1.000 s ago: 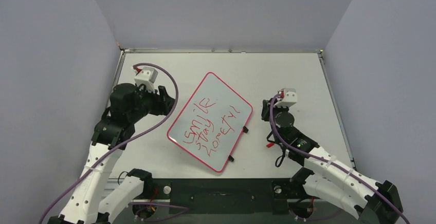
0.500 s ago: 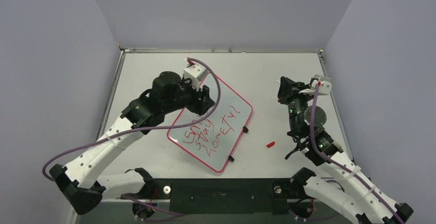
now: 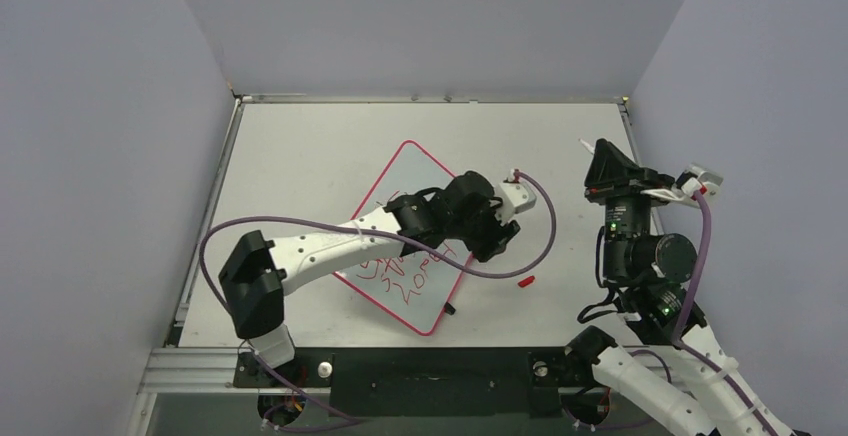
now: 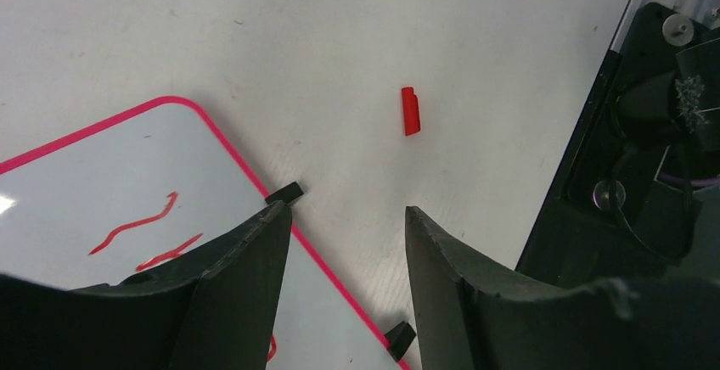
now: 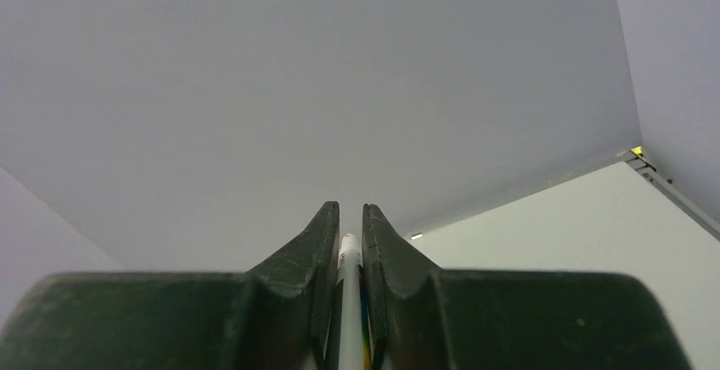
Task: Write a sentence on the whiteboard
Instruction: Pick up the pen cap from the center of the board.
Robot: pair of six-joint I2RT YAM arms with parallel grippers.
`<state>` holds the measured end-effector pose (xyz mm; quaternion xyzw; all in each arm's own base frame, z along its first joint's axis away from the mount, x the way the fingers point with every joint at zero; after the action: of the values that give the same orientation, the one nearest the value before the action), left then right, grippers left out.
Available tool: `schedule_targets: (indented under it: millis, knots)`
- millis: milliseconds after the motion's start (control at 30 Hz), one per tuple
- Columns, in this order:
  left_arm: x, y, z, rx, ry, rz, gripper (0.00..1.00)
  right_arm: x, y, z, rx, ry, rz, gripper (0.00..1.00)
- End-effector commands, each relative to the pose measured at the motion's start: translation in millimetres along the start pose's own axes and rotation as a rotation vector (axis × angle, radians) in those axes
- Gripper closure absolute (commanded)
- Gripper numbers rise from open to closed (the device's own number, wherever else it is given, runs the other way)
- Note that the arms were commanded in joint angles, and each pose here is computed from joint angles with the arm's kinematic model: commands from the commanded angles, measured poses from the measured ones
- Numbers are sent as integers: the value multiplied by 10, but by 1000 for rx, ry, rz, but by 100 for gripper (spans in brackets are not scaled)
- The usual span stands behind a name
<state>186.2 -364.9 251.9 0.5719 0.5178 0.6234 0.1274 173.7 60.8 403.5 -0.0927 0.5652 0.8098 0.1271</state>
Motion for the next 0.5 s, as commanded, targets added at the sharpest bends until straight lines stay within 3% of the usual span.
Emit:
schedule_targets:
  millis: [0,300,467]
  knots:
    - [-358,79,-213,-93,-26,-48,50,38,299,-73,-28,-40,-81,100]
    - [-1120,-322,-534,-156,4,61,54,76,332,-102,-20,-38,-84,100]
    - [-1401,-352,-595,-141,24,92,55,91,309,-109,-11,-31,-74,100]
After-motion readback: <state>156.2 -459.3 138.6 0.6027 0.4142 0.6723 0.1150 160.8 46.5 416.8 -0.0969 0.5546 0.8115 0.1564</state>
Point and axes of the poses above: each gripper's point midway between its finger pads, its own x axis back along the fingers, its own z axis along the line the jaws close on, y = z × x, the point moved 8 cm from there along x, back along the fingers, and after that the axes turned 8 degrees about x, right-handed, at the moved point
